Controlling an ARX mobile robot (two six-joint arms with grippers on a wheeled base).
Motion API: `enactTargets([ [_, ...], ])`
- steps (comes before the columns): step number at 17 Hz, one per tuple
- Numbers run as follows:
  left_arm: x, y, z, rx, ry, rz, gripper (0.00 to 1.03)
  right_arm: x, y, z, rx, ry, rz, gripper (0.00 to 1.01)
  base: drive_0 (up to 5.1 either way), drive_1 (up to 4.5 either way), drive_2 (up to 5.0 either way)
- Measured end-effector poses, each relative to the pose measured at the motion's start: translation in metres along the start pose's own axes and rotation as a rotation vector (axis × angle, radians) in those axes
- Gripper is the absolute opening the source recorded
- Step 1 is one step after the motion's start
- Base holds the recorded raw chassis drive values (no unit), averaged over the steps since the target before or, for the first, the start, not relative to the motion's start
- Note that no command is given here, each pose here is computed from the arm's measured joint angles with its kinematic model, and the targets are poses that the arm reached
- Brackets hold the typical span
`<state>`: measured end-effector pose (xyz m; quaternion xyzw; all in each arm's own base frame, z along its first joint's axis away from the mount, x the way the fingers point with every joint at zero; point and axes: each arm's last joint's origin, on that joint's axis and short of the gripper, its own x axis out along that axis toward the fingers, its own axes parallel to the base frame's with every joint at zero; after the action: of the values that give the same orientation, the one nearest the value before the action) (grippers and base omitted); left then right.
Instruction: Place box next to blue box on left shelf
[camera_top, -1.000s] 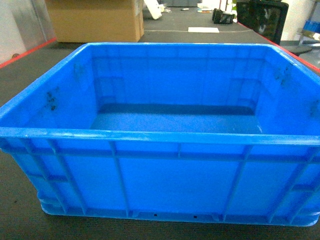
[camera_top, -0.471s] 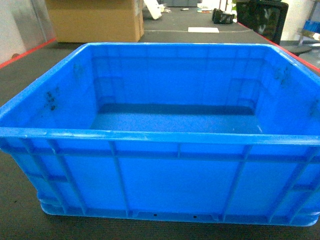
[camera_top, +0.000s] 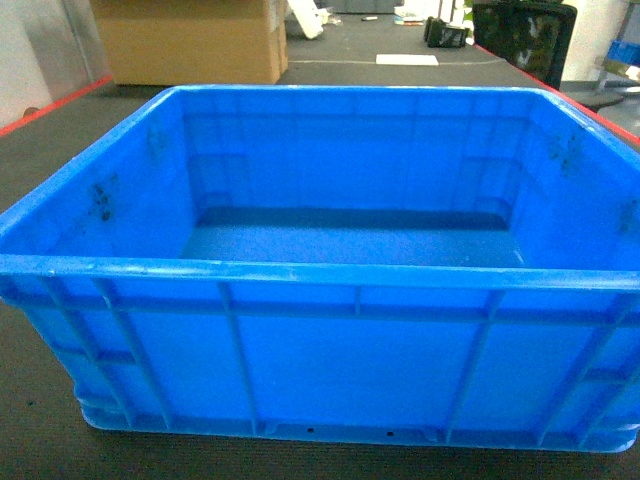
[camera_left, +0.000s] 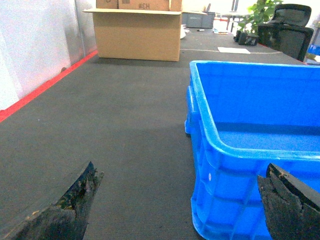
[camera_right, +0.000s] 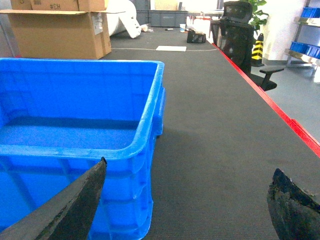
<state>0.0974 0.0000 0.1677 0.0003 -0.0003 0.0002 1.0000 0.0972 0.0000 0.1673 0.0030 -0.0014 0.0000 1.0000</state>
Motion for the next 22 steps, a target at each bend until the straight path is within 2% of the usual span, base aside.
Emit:
enactTargets([
  [22, 0.0, 0.0, 0.0, 0.0, 0.0, 0.0, 0.98, 0.0, 0.0, 0.0, 0.0, 0.0, 0.0, 0.98, 0.0, 0.0, 0.0],
])
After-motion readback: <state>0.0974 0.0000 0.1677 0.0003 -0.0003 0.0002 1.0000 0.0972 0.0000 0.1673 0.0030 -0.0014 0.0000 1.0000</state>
